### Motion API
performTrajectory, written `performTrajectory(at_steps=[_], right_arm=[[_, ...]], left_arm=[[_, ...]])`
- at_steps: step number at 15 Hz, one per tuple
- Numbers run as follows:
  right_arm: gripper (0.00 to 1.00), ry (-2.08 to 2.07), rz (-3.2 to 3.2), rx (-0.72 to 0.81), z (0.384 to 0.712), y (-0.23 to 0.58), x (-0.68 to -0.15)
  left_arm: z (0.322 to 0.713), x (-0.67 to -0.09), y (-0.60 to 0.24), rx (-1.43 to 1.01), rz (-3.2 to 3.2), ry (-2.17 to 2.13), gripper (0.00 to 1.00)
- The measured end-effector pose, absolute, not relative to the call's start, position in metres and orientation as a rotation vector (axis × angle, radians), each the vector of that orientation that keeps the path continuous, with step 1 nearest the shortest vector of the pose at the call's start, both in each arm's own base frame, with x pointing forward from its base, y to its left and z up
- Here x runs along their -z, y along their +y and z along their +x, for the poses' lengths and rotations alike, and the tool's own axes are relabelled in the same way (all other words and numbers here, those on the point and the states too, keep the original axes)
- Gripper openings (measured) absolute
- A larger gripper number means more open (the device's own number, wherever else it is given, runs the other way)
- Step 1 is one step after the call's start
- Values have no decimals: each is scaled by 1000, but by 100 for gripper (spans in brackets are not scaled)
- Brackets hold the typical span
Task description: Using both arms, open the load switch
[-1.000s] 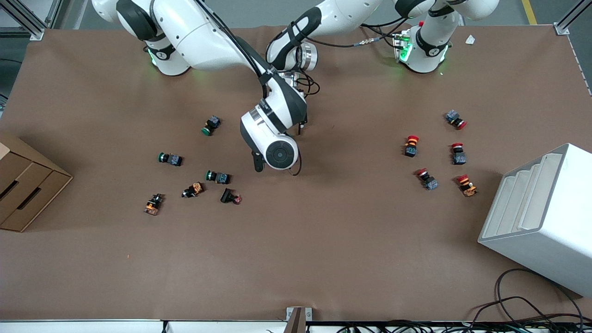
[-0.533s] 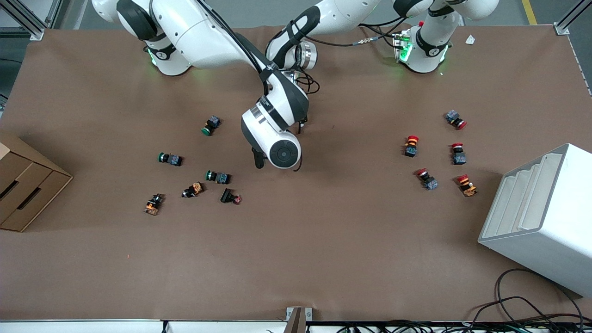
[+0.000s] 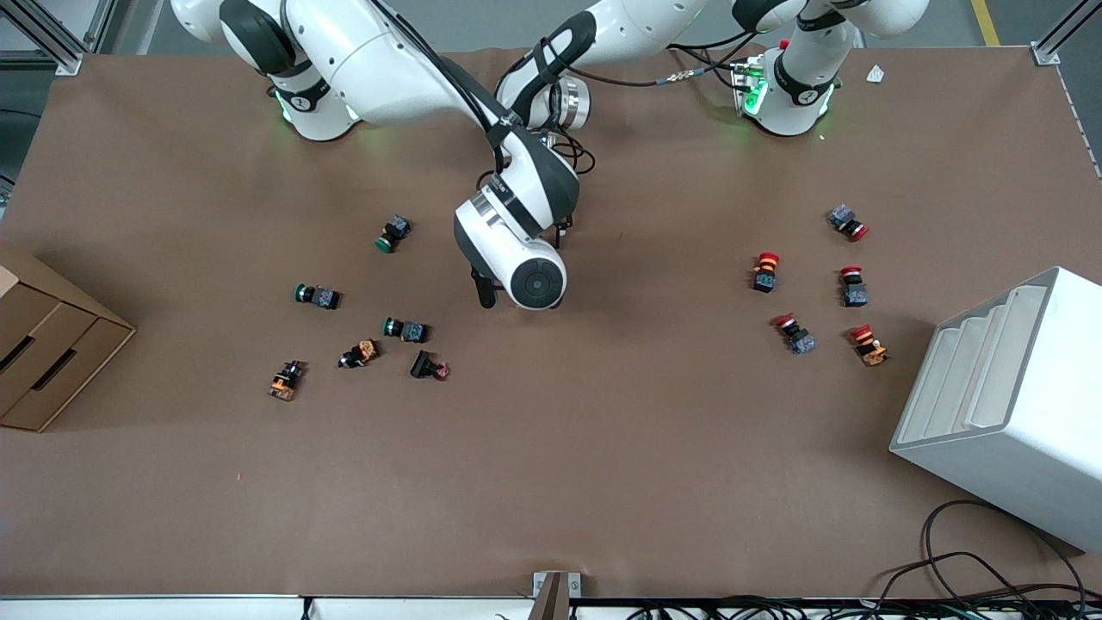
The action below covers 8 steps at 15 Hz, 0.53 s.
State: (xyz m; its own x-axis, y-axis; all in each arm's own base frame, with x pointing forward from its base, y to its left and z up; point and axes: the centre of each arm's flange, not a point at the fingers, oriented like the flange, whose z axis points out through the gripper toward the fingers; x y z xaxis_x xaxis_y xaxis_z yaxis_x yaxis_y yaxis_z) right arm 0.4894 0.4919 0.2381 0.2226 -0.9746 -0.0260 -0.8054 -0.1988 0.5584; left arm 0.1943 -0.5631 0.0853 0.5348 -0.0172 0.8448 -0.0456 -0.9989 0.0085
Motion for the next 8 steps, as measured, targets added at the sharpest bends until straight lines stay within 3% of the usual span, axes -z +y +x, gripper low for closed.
performTrajectory(at_steps=[8], right_arm=[[100, -1589, 2053, 526, 472, 496, -223]], left_arm=[[195, -87, -565, -1490, 2737, -20, 100]])
